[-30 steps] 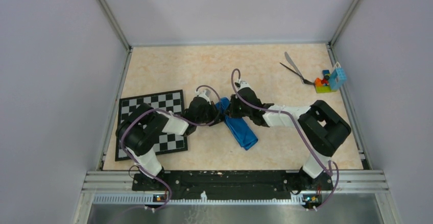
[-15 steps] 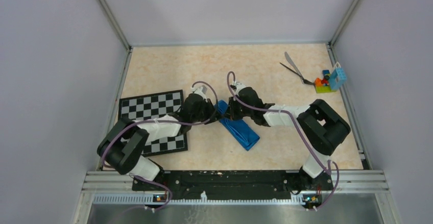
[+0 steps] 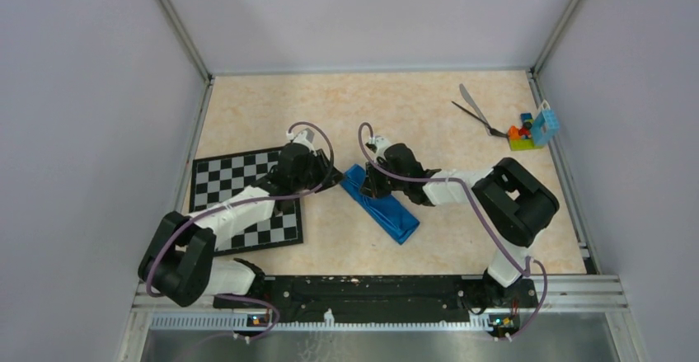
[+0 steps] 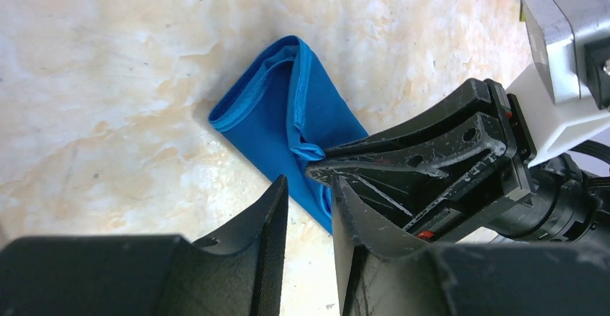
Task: Fold the napkin into a case and place the utensils inside
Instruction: Fold the 2/3-rectangle-folded napkin at the center of the board, then pick up the top corner of the smaller rectangle folded napkin.
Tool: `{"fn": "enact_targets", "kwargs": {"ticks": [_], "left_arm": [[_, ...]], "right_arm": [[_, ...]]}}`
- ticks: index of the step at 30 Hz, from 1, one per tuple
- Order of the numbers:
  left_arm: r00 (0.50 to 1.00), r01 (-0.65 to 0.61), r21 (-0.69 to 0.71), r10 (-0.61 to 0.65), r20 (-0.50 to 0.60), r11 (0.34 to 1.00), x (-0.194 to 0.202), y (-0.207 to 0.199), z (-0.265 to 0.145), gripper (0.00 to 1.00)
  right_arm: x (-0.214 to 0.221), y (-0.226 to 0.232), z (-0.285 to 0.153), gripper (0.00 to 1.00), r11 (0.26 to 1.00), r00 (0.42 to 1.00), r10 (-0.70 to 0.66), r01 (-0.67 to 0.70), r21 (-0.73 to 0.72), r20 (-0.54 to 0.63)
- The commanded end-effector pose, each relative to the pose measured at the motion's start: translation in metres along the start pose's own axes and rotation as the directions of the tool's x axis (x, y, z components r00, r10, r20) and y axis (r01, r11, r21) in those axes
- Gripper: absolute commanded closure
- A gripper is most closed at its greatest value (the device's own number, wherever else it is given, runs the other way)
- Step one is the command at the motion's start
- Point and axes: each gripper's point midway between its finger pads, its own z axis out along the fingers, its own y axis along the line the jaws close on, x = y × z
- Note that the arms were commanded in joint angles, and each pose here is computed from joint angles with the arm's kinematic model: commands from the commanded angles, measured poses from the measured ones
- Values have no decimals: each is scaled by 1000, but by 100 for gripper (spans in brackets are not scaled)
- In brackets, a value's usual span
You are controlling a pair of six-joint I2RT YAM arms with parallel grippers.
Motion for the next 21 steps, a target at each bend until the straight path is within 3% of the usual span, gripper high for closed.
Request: {"fn": "enact_targets", "kwargs": {"ticks": [1, 21], "left_arm": [[999, -14, -11, 15, 45, 1000, -12, 4, -12, 66], [997, -5, -17, 6, 73, 1000, -5, 19, -30, 65]], "right_arm": [[-12, 5, 1, 90, 991, 991, -124, 126, -49, 43], [-54, 20, -15, 49, 953, 938, -301, 304, 15, 174]]}}
